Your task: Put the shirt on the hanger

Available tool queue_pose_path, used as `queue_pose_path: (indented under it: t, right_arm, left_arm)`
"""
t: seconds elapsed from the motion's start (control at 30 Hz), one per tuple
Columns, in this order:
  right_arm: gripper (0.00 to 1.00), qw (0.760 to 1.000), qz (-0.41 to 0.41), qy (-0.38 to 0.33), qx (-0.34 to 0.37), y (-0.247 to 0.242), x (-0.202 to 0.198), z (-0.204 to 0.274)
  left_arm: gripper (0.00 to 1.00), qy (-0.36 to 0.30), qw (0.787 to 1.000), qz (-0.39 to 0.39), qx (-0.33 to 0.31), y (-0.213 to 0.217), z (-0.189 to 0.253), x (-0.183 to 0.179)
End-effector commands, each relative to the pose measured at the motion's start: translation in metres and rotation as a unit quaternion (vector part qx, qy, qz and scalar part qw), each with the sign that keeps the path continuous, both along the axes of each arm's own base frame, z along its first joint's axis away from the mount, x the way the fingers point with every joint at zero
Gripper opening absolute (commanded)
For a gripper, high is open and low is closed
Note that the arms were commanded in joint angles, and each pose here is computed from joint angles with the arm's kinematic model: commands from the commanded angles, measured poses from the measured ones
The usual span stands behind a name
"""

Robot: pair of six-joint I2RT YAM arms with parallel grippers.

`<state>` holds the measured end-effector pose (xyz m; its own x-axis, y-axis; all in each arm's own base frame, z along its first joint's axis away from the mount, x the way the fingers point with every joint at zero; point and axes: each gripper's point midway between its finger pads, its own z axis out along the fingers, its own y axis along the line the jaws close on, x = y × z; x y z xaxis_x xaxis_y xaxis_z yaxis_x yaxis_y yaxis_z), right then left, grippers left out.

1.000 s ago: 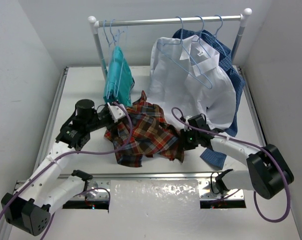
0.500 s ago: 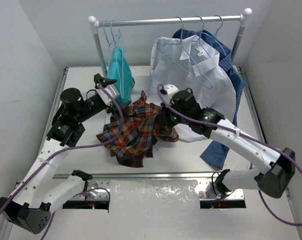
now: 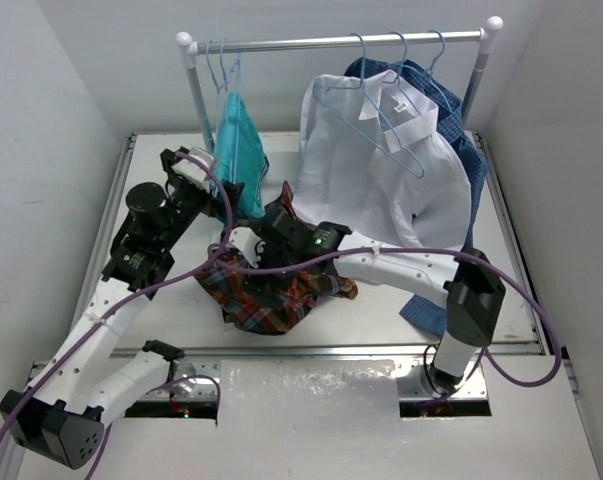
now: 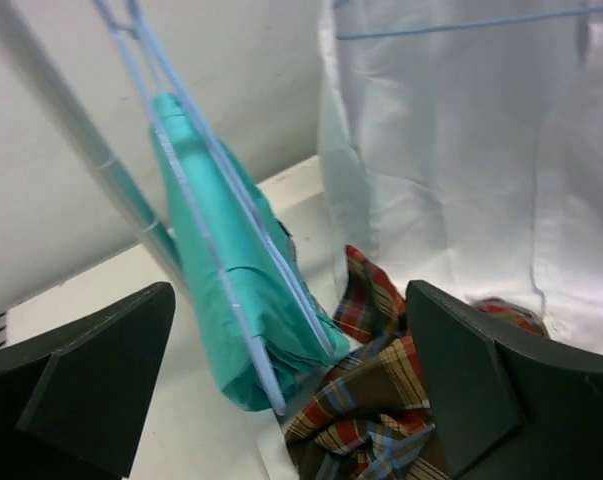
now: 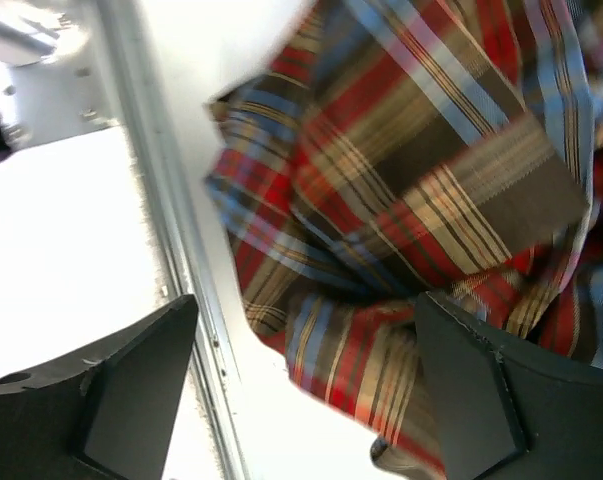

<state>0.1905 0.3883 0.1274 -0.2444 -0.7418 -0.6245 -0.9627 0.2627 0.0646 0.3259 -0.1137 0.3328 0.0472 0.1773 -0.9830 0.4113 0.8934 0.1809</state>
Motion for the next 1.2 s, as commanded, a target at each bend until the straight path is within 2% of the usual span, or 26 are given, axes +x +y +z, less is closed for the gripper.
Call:
queue_pose_path:
  t: [0.0,0.13,0.17,0.23,0.27,0.3,0.37,0.4,0.43,0.47,0.5,0.53,0.6,0.67,0.73,0.77,0.8,0.93,1.03,1.17]
  right_arm:
    - [0.87,0.988,0.092,-0.071,0.097,0.020,-0.004,0.071]
    - [0.85,0.986,0.085,-0.089,0.112,-0.010,-0.007,0.085]
    - [0.84,0.989,0.077,-0.081,0.101,-0.024,-0.007,0.072]
    - [0.74,0.987,0.063,-0.085,0.124,-0.042,-0.009,0.084]
    - [0.67,0.990,0.041,-0.069,0.115,-0.059,-0.003,0.068]
    - [0.54,0.989,0.019,-0.064,0.133,-0.070,-0.002,0.076]
    - [0.41,0.988,-0.020,-0.049,0.143,-0.094,0.014,0.067]
    - [0.29,0.985,-0.038,-0.064,0.155,-0.103,0.023,0.074]
    - [0.29,0.983,-0.072,-0.074,0.152,-0.118,0.040,0.071]
    - [0.31,0.983,-0.094,-0.077,0.140,-0.130,0.049,0.061]
    - [0.41,0.980,-0.117,-0.082,0.136,-0.139,0.060,0.056]
    - [0.59,0.977,-0.162,-0.070,0.117,-0.161,0.078,0.036]
    - [0.63,0.971,-0.214,-0.030,0.103,-0.178,0.091,0.012]
    - [0.66,0.962,-0.268,0.013,0.054,-0.198,0.103,-0.027]
    - [0.75,0.960,-0.276,0.039,0.033,-0.200,0.101,-0.055]
    - [0.77,0.958,-0.280,0.045,0.044,-0.195,0.102,-0.059]
    - [0.79,0.960,-0.266,0.029,0.079,-0.183,0.110,-0.053]
    - [0.81,0.973,-0.198,-0.032,0.112,-0.162,0.118,-0.048]
    - [0.81,0.984,-0.123,-0.057,0.118,-0.145,0.110,-0.048]
    - [0.82,0.993,-0.025,-0.069,0.095,-0.125,0.094,-0.061]
  left_arm:
    - [0.98,-0.033,0.996,0.068,-0.037,0.023,0.021,0.006]
    - [0.95,-0.008,1.000,0.017,-0.005,0.009,-0.002,-0.006]
    - [0.95,-0.008,1.000,0.010,-0.001,0.008,-0.004,-0.008]
    - [0.94,-0.006,1.000,0.000,0.002,0.005,-0.010,-0.012]
    - [0.94,-0.006,1.000,0.000,0.002,0.006,-0.011,-0.012]
    - [0.94,-0.003,1.000,-0.001,0.002,0.005,-0.014,-0.012]
    - [0.92,0.004,1.000,-0.020,0.013,-0.001,-0.021,-0.013]
    - [0.91,0.010,0.999,-0.029,0.019,-0.003,-0.026,-0.014]
    - [0.90,0.011,0.999,-0.038,0.025,-0.005,-0.028,-0.014]
    - [0.89,0.018,0.998,-0.047,0.026,-0.009,-0.033,-0.014]
    - [0.88,0.023,0.998,-0.048,0.022,-0.010,-0.034,-0.013]
    - [0.86,0.027,0.998,-0.050,0.020,-0.011,-0.036,-0.012]
    - [0.84,0.035,0.997,-0.065,0.018,-0.017,-0.039,-0.012]
    - [0.82,0.035,0.995,-0.094,0.017,-0.026,-0.039,-0.017]
    - [0.81,0.033,0.991,-0.125,0.022,-0.035,-0.041,-0.023]
    - [0.81,0.034,0.988,-0.152,0.023,-0.043,-0.043,-0.029]
    - [0.81,0.039,0.985,-0.165,0.026,-0.049,-0.048,-0.032]
    - [0.81,0.082,0.966,-0.231,0.078,-0.085,-0.081,-0.057]
    - [0.81,0.107,0.965,-0.227,0.075,-0.086,-0.097,-0.061]
    - [0.81,0.088,0.967,-0.229,0.070,-0.086,-0.093,-0.062]
